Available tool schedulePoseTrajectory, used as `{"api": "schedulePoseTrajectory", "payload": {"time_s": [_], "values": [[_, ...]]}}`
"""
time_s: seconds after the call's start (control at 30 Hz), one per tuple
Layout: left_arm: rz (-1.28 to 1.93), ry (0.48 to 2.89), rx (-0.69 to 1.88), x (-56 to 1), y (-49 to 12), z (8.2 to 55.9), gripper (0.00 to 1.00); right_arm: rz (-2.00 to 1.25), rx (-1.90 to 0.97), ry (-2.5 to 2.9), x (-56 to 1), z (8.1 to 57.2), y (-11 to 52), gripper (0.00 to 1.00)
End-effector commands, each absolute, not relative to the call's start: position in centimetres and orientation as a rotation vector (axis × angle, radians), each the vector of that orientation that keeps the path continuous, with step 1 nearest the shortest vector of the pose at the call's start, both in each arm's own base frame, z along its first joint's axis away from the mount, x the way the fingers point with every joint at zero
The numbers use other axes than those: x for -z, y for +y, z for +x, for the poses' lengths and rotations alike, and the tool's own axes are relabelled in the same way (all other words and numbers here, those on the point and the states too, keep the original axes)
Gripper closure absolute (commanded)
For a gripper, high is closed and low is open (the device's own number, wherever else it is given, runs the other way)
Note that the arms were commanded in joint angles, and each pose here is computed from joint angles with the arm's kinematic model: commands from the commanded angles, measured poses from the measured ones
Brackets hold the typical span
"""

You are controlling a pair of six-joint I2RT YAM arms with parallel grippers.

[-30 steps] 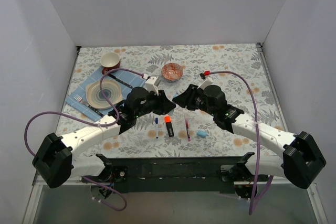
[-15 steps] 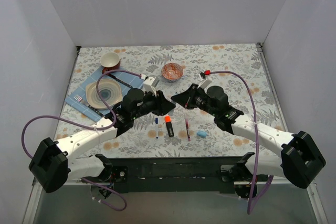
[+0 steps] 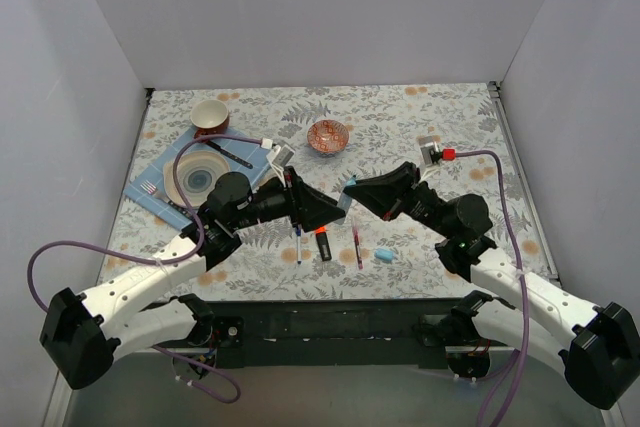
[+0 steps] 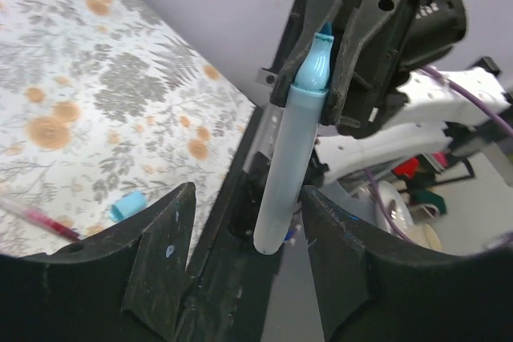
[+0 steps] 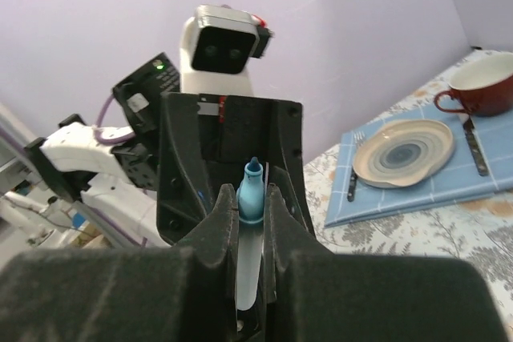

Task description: Insert the pens into the pen caps

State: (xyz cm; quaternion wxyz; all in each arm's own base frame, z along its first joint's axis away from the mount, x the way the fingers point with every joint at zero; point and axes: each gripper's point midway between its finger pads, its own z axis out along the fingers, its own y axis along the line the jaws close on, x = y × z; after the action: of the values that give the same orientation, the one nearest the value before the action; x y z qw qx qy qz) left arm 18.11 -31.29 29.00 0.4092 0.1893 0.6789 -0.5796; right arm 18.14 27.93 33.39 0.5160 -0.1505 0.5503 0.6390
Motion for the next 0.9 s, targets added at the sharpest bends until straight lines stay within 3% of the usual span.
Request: {"api": "schedulePoseTrajectory", "payload": {"time_s": [0.0,0.33,0.5,0.57,0.67,0.8,0.87], "values": [[0.619,1.669,1.706,-30.4,-32.1,14.2,0.46,-0.467,-1.638,1.132,-36.7,15.1,27.4,0.99],[0.658,1.636,1.824,-30.5,-32.3,12.8,0.64,-0.465,-1.634,1.174,-35.8,15.2,27.5,0.99],[0.641,1.645,1.829,-30.1,-32.5,13.0,0.83,-0.438,-1.618,1.207,-34.9,15.7,27.5,0.99],[0.642,1.639,1.833,-30.1,-32.5,13.0,0.85,-0.422,-1.612,1.215,-34.7,15.9,27.4,0.99],[0.630,1.641,1.824,-30.1,-32.5,13.3,1.00,-0.416,-1.605,1.227,-34.5,16.0,27.4,0.99],[0.618,1.659,1.798,-29.8,-32.6,13.6,1.00,-0.416,-1.595,1.257,-33.9,16.2,27.5,0.99],[0.589,1.666,1.762,-29.8,-32.5,14.2,1.00,-0.413,-1.582,1.280,-33.7,16.3,27.5,0.78]]}}
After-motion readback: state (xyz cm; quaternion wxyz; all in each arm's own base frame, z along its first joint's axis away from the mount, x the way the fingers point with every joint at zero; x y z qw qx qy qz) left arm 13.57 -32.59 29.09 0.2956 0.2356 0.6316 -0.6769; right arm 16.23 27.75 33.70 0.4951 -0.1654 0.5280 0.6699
